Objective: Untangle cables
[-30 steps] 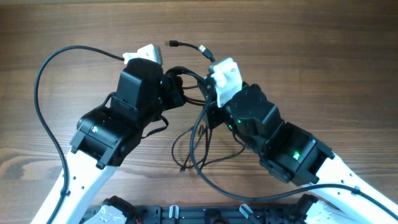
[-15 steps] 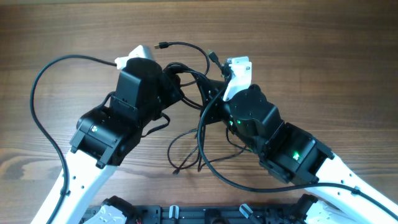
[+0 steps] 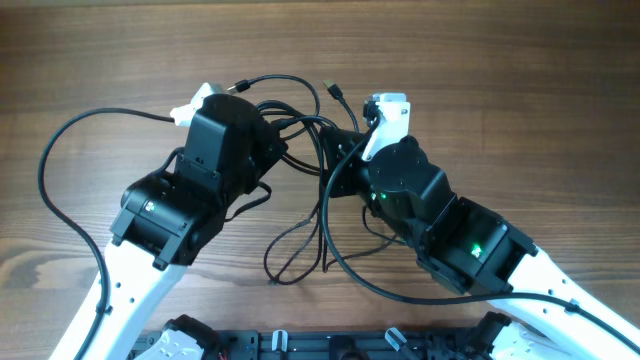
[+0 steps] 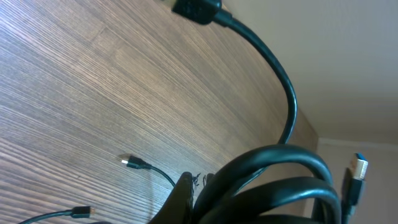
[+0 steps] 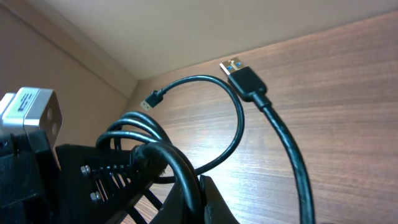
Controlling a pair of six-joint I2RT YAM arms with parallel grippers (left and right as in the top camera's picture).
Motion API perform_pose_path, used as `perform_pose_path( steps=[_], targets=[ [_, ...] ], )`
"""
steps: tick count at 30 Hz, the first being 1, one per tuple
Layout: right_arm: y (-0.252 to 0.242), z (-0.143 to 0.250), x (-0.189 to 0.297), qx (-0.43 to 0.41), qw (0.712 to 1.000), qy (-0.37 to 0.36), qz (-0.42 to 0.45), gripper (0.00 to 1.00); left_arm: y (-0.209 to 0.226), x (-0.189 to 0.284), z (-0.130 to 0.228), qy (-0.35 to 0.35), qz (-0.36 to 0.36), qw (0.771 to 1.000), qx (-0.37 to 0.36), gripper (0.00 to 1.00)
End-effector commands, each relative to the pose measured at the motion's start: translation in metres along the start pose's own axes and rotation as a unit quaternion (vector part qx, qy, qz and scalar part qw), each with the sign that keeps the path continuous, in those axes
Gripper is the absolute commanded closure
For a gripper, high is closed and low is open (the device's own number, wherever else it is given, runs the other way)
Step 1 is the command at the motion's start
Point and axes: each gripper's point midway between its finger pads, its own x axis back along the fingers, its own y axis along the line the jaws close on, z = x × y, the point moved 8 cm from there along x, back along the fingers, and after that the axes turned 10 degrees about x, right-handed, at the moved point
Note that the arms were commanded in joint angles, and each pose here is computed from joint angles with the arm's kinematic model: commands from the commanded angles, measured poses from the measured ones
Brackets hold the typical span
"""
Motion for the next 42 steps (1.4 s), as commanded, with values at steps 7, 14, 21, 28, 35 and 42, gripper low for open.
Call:
perform_pose_path(
  steps=[7, 14, 21, 28, 35, 42],
  targets=[
    [-0.022, -0.012, 0.005, -0.131, 0.987, -0.054, 0.078, 0.96, 0.006, 0.009, -0.033, -0.114, -0.015, 0.992, 0.056, 0.96],
    [-0.024, -0.009, 0.005, -0.181, 0.979, -0.050, 0.083, 0.78, 0.006, 0.009, -0.033, -0.113, -0.015, 0.992, 0.056, 0.96],
    [-0.025, -0.008, 0.005, -0.179, 0.979, -0.048, 0.085, 0.69, 0.006, 0.009, -0.033, -0.113, -0.016, 0.992, 0.051, 0.96],
    [-0.031, 0.002, 0.006, -0.159, 0.981, -0.018, 0.107, 0.31, -0.009, 0.008, -0.027, -0.073, 0.019, 0.987, -0.139, 0.96],
    [-0.017, 0.006, 0.004, 0.060, 0.997, 0.032, 0.040, 0.03, -0.020, 0.009, -0.003, 0.036, 0.096, 0.941, -0.322, 0.96],
    [-0.022, 0.006, -0.005, 0.086, 0.993, 0.023, 0.072, 0.02, -0.027, 0.013, 0.011, 0.098, 0.156, 0.923, -0.338, 0.96]
  ],
)
